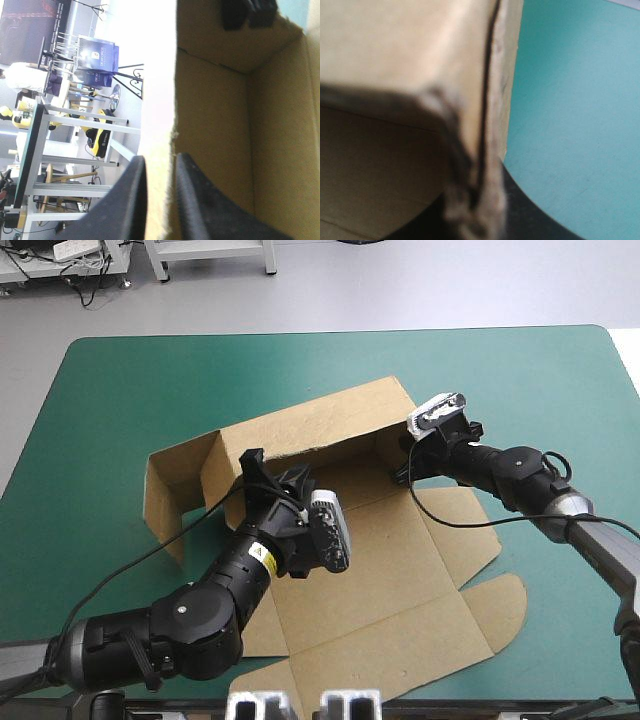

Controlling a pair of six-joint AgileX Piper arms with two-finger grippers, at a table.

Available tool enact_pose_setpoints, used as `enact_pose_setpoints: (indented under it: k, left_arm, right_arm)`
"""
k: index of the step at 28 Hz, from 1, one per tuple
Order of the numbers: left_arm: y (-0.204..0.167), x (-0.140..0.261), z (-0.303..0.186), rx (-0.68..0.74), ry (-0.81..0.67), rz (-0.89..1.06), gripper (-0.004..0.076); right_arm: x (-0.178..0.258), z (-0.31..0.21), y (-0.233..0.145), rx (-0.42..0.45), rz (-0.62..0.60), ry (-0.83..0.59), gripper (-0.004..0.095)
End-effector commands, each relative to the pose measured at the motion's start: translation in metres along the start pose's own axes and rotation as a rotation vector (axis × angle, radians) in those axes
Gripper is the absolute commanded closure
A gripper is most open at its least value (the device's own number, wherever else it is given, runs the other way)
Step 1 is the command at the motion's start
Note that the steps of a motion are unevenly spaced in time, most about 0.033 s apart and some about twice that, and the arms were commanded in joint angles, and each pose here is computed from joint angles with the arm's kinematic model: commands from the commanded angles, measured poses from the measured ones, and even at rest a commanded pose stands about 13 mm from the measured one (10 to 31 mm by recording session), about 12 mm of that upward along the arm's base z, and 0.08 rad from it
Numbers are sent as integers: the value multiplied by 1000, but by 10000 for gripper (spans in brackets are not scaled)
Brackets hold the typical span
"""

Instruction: Fold the box

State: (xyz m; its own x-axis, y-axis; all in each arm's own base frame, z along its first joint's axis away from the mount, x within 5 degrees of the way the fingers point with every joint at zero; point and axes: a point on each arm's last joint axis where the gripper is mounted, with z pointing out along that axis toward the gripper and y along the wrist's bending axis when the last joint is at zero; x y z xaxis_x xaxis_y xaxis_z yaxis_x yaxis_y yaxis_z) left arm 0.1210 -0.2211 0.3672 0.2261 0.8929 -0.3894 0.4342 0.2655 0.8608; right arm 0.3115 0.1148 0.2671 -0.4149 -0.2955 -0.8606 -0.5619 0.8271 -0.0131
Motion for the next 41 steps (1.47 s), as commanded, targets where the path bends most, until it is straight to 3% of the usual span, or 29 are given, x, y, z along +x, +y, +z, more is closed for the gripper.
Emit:
enact_pose_setpoints:
  k: [1, 5, 8, 10, 17, 29, 34, 41]
  left_arm:
    - [46, -9, -18, -103, -67, -122, 715]
    - [99, 3, -21, -174, -59, -312, 713]
    - [130, 32, -13, -111, 46, -449, 713]
    - [144, 59, -6, -76, 133, -532, 713]
    - [172, 122, 0, -196, 305, -741, 713]
    - [187, 193, -14, -213, 439, -983, 713]
    - [184, 203, -19, -168, 437, -1100, 713]
    - [182, 200, -18, -123, 408, -1123, 713]
  right_arm:
    - [-15, -13, 2, -22, -10, -16, 932]
    - [-15, -21, 1, 8, -74, 17, 932]
    - [-15, -30, 3, 3, -94, 50, 932]
    - [-18, -37, 5, -40, -111, 111, 932]
    - [-40, -64, 1, -107, -140, 300, 932]
    - [-84, -114, -9, -29, -206, 510, 932]
    - [-86, -97, -19, 16, -162, 550, 932]
    - [-78, -34, -38, -13, -109, 647, 932]
